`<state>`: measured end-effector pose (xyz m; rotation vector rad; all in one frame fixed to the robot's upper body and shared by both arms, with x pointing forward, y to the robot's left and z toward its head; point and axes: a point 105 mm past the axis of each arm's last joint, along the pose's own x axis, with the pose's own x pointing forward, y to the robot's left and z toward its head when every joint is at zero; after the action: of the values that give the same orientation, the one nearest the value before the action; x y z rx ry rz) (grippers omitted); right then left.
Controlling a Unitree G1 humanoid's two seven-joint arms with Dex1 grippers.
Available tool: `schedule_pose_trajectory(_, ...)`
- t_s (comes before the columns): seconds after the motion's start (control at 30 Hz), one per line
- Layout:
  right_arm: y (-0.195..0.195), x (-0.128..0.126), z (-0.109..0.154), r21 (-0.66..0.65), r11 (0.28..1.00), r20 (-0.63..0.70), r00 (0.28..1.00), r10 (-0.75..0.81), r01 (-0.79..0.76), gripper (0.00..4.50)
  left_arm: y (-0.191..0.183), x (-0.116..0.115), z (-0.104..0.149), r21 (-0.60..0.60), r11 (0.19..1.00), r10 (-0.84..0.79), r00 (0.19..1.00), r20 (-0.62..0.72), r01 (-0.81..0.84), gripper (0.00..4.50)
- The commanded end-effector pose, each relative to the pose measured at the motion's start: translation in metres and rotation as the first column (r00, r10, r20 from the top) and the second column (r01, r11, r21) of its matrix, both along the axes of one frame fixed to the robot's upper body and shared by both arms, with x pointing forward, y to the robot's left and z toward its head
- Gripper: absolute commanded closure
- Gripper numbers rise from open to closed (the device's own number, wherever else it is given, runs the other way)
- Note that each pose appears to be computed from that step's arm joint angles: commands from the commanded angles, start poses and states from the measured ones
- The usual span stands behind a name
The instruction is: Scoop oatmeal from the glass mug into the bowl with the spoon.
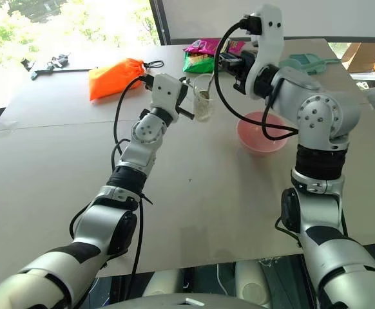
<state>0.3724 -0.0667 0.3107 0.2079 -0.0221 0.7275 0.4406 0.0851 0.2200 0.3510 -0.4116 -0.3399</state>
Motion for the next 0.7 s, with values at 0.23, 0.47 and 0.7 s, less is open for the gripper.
schedule_pose_trajectory(0.23, 0.0075, -0.0116, 0.0170, -0.078, 0.997, 0.158, 0.987, 0.022, -0.010, 4.50, -0.0050, -0.0056, 0.0298, -0.019, 1.000, -0.019, 0.995, 0.098, 0.021, 4.45)
schedule_pose_trajectory(0.47, 0.0052, -0.0102, 0.0187, -0.093, 0.996, 0.187, 0.982, 0.005, 0.012, 4.50, -0.0035, -0.0056, 0.0286, -0.017, 1.000, -0.018, 0.995, 0.096, 0.020, 4.45)
schedule_pose_trajectory(0.7, 0.0048, -0.0116, 0.0157, 0.003, 0.999, 0.086, 0.995, 0.044, -0.045, 4.50, -0.0013, -0.0055, 0.0287, -0.014, 1.000, -0.014, 0.995, 0.098, 0.015, 4.45)
